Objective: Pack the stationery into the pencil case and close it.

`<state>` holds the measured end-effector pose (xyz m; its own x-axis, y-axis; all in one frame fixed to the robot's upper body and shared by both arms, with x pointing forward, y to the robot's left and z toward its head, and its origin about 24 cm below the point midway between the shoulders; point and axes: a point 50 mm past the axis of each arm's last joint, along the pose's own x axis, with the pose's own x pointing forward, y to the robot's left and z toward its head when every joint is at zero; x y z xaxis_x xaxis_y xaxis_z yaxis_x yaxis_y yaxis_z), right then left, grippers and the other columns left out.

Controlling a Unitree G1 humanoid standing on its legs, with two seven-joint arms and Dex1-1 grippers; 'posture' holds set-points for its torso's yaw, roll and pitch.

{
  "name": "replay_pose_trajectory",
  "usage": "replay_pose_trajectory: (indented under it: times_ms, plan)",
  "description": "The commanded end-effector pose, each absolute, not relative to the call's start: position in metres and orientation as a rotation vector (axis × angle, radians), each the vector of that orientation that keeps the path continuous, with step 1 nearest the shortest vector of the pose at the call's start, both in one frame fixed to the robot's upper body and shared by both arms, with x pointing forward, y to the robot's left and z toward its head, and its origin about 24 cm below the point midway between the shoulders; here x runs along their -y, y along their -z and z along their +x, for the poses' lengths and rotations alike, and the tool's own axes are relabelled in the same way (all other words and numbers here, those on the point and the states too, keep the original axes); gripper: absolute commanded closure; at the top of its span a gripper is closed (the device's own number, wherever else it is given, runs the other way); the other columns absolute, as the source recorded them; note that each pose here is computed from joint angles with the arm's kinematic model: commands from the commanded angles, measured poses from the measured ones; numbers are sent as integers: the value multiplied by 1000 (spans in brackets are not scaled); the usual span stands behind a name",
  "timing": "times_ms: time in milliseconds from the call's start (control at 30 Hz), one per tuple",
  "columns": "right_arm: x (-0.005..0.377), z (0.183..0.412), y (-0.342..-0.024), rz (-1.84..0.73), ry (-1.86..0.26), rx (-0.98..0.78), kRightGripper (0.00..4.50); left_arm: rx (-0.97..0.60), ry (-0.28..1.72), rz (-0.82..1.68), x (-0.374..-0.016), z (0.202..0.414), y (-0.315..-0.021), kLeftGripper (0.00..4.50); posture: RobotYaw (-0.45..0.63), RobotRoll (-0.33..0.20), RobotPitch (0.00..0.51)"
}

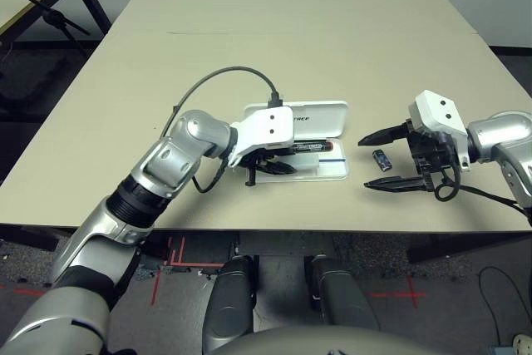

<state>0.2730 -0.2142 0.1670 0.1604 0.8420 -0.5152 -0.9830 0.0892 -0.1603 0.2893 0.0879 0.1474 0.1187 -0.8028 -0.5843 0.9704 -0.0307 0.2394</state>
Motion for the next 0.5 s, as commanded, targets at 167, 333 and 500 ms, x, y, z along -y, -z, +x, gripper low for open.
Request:
replay_pose_trajectory:
  times_ms: [167,333,500]
  plan:
    - [216,271,-164,-544,-1375,-335,0,-330,1459,718,-86,295,-137,3409,3,0,115]
    - [216,271,-162,-545,-1375,-336,0,-333,1458,721,-85,296,-135,3409,1,0,120]
    - [216,270,-162,-546,-1374,-335,0,-335,1456,718,-83,297,-133,3409,-4,0,124]
